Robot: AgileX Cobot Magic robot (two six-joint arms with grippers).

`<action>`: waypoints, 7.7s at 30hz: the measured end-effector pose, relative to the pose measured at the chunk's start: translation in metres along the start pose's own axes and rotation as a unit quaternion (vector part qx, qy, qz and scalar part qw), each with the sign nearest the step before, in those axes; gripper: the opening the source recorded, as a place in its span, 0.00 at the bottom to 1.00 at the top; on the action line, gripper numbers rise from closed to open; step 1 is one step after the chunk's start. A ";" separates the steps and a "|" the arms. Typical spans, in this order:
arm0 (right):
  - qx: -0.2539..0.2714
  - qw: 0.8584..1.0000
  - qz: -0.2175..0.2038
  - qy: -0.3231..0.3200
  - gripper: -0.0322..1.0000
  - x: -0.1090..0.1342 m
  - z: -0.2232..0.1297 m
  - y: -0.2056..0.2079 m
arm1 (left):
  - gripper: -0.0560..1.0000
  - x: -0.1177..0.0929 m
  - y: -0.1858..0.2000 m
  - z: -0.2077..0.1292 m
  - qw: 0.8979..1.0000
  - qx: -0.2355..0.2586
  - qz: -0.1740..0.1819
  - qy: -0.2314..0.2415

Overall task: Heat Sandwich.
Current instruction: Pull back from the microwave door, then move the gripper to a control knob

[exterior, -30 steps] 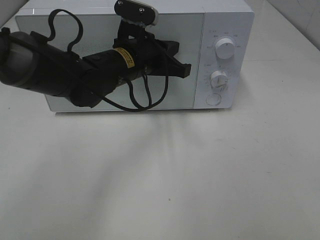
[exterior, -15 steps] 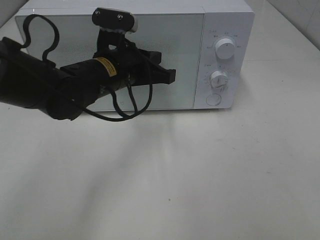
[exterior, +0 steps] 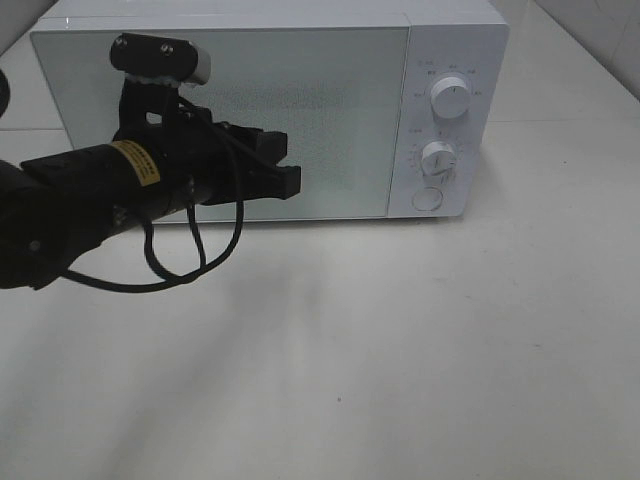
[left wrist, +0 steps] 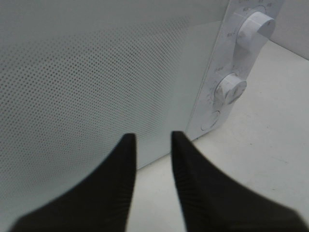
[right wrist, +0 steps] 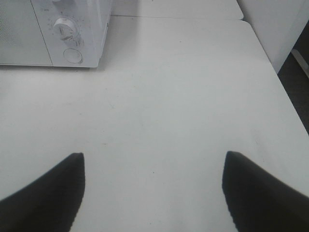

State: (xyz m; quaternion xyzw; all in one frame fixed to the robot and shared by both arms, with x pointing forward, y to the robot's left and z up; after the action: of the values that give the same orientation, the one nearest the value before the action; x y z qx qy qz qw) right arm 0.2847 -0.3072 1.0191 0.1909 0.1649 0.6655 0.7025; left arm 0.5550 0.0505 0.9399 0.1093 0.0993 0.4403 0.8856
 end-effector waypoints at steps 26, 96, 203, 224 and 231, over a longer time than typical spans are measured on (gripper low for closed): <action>0.000 1.000 0.000 0.000 0.76 0.000 0.000 0.000 | 0.97 0.002 0.083 -0.012 0.962 0.270 0.016 -0.025; 0.000 1.000 0.000 0.000 0.76 0.000 0.000 0.000 | 0.97 0.031 0.377 -0.016 0.959 0.085 0.268 0.047; -0.043 0.999 0.028 0.003 0.76 0.024 0.101 -0.148 | 0.97 0.031 0.377 -0.016 0.959 0.085 0.268 0.047; -0.089 0.995 0.050 -0.010 0.76 0.033 0.081 -0.219 | 0.97 0.031 0.377 -0.016 0.959 0.085 0.268 0.047; -0.136 0.989 0.050 -0.003 0.76 0.044 0.066 -0.228 | 0.97 0.031 0.377 -0.016 0.959 0.085 0.268 0.047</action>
State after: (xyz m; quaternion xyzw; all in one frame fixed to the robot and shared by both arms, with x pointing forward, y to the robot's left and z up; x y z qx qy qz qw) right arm 0.5182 -0.2757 0.9660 0.1031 0.0611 0.7159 0.6879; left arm 0.2835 0.2984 1.0283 0.1855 0.1449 0.6557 0.7173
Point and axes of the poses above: a point on each arm's last joint axis where the gripper is mounted, y pointing back along that axis away from the gripper, x along the wrist's bending axis when the last joint is at zero, z = x × y, the point moved 6 cm from there along -y, pointing out along that axis toward the gripper, and after that the axes turned 5 degrees about -y, right-handed, at the moved point
